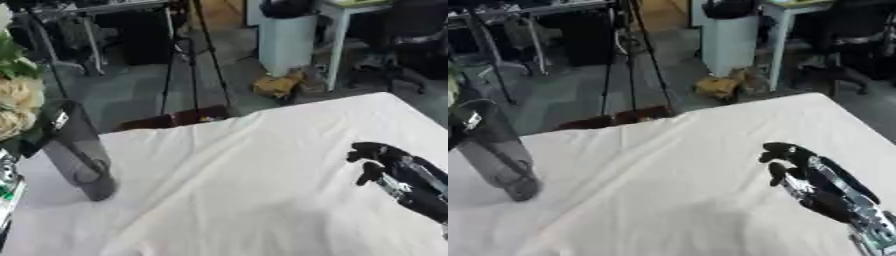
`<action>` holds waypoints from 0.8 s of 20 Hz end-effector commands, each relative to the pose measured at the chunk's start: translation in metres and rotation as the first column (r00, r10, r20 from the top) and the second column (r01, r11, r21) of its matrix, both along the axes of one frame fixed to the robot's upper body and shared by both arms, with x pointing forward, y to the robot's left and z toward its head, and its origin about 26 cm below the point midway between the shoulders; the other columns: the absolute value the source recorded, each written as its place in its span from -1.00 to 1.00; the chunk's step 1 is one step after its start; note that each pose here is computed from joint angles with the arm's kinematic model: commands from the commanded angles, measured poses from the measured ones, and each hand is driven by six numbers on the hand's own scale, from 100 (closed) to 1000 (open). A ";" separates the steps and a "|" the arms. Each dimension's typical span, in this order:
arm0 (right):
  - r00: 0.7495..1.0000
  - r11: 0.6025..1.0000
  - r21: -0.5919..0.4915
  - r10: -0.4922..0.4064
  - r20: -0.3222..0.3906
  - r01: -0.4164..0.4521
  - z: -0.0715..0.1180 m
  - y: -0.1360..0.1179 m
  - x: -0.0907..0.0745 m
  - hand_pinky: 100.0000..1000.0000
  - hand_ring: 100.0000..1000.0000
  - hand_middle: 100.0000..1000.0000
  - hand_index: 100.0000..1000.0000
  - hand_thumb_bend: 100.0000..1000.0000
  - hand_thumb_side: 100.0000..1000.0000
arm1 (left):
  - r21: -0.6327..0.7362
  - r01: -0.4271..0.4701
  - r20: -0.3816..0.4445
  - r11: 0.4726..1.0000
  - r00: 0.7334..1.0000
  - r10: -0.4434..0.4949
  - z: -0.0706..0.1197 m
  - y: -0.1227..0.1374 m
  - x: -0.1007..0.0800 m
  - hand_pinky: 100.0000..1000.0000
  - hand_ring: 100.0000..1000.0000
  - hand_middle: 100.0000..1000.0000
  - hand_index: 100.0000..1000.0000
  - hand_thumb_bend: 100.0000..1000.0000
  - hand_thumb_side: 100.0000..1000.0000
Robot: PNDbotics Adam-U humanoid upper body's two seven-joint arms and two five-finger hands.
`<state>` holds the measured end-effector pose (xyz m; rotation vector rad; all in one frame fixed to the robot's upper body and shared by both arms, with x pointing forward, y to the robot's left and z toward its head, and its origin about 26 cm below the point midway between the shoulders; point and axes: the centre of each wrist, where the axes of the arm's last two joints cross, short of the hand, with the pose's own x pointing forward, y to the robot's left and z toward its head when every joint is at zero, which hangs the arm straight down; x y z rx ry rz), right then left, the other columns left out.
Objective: Arrange flowers into the vase.
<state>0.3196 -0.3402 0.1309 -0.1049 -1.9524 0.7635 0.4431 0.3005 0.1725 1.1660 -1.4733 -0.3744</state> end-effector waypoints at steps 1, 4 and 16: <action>1.000 1.000 -0.016 -0.005 0.026 0.006 0.009 -0.004 0.001 0.04 0.75 0.36 0.76 -0.74 0.19 | -0.027 -0.045 0.084 0.999 0.995 0.047 0.016 0.005 0.003 0.32 0.32 0.16 0.29 0.52 0.90; 1.000 1.000 -0.017 -0.003 0.027 0.004 0.008 -0.004 0.001 0.04 0.75 0.36 0.76 -0.73 0.19 | -0.055 -0.064 0.128 0.996 0.989 0.071 0.017 0.004 0.006 0.32 0.32 0.16 0.29 0.58 0.90; 1.000 1.000 -0.018 -0.003 0.027 0.004 0.008 -0.004 0.002 0.03 0.75 0.36 0.76 -0.69 0.18 | -0.043 -0.018 0.222 0.999 0.975 0.027 0.039 0.009 0.002 0.37 0.36 0.19 0.30 0.86 0.99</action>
